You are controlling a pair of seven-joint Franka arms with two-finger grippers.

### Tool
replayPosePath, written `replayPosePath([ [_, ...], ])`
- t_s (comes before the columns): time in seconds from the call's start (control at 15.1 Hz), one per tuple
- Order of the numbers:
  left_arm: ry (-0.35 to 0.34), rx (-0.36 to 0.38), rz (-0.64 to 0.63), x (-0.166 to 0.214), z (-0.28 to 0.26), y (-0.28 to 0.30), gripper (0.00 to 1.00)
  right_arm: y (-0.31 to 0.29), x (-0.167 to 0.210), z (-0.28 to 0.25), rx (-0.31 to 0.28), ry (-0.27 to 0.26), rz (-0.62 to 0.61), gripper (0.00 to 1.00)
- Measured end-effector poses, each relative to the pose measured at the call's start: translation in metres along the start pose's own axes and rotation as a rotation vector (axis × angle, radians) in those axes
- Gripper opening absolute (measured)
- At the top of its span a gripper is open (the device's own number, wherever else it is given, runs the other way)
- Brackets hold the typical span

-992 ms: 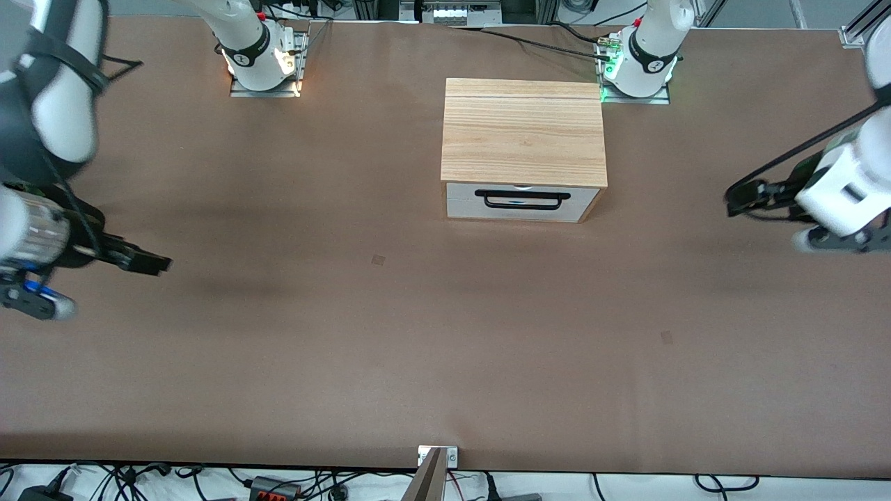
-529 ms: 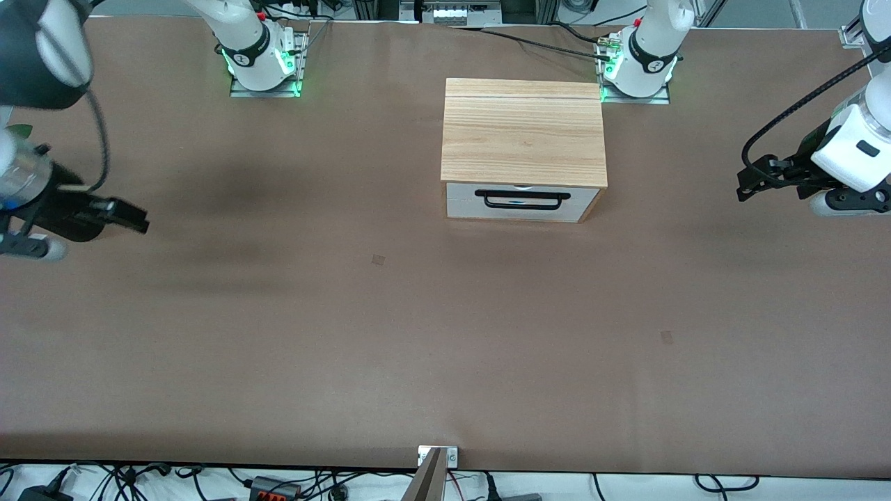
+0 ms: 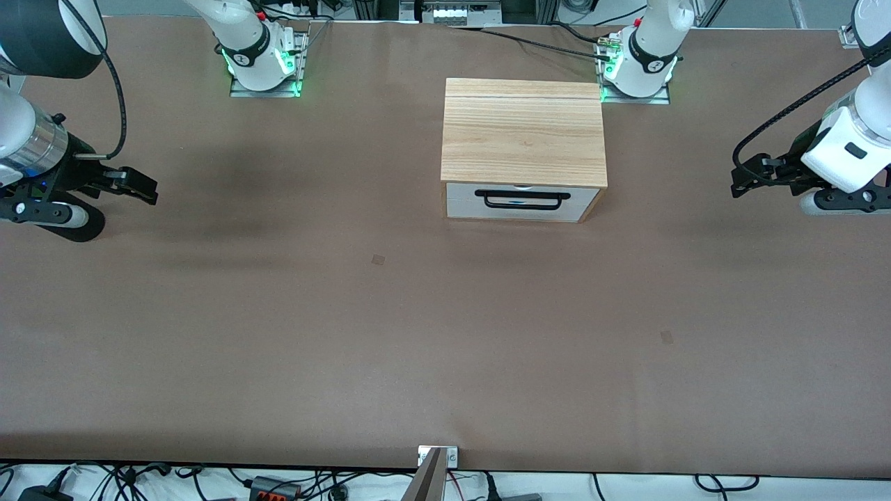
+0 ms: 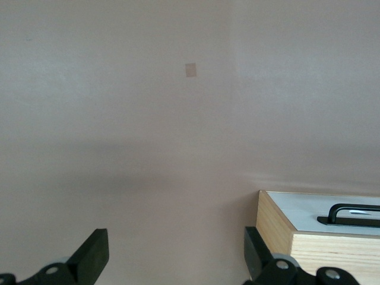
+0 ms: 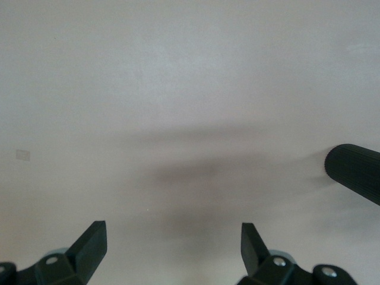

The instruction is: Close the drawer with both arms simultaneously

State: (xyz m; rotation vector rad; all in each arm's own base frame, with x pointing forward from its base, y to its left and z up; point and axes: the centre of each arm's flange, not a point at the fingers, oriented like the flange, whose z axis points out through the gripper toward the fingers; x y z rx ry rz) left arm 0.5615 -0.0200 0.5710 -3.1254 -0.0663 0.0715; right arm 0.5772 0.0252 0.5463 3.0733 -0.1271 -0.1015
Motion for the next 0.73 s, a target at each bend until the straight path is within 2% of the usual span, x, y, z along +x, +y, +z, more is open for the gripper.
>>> replayPosePath([
  [0.73, -0.016, 0.001, 0.003, -0.0035, -0.009, 0.0012, 1.0, -0.006, -0.0022, 0.0004, -0.002, -0.01, -0.011, 1.0],
])
